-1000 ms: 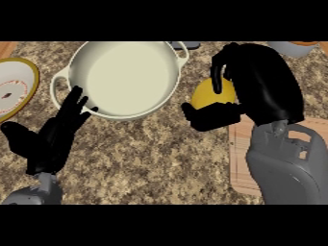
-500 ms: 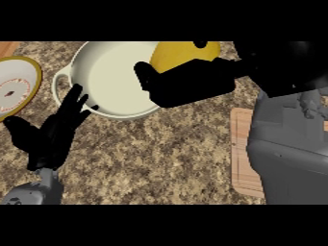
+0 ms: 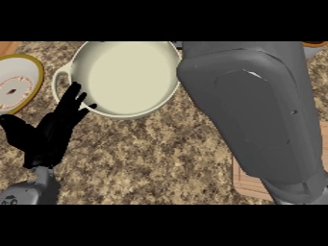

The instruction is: Pick the lemon from the cutting board and place it in the pot

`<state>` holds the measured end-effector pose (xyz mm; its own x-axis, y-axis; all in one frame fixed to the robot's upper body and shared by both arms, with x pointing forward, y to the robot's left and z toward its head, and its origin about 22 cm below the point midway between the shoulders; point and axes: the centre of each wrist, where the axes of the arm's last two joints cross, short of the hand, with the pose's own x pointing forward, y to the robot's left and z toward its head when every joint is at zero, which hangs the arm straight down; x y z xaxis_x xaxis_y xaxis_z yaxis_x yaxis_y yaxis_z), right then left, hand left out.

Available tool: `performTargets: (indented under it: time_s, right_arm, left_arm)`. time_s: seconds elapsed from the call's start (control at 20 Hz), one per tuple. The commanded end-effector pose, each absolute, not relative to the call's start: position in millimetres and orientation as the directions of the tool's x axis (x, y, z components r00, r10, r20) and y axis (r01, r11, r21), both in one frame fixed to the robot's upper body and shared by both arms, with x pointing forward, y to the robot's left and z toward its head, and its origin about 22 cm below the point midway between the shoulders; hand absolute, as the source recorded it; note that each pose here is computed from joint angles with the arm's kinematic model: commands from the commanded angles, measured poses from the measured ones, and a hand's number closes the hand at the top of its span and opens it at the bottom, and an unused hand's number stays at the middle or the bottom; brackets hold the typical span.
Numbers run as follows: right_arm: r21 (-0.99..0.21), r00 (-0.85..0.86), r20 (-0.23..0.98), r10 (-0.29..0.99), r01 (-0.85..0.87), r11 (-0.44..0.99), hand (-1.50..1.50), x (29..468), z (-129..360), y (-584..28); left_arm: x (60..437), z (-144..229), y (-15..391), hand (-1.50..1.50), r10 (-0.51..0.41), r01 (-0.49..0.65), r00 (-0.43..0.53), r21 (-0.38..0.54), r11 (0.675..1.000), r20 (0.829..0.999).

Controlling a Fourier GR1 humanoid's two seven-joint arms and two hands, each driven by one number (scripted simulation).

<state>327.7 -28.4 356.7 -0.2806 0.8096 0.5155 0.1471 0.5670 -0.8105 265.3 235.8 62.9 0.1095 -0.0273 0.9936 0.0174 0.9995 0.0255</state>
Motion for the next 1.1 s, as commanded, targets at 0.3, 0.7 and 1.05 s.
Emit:
performTargets:
  time_s: [0.3, 0.7, 1.05]
  right_arm:
    - [-0.853, -0.237, 0.486, 0.842, 0.082, 0.515, 1.5, 390, 314, 1]
    - [-0.76, -0.077, 0.65, 0.756, -0.083, 0.645, -1.5, 416, 270, -2]
    - [-0.566, -0.035, 0.823, 0.567, -0.143, 0.812, -1.5, 429, 252, -11]
  left_arm:
    - [269, 64, 220, 0.0, -0.014, 0.032, 0.086, 0.011, 0.999, 0.996]
    - [267, 70, 214, 0.0, -0.023, 0.042, 0.091, 0.02, 0.999, 0.996]
    - [269, 74, 218, 0.0, -0.004, 0.058, 0.095, -0.002, 0.998, 0.995]
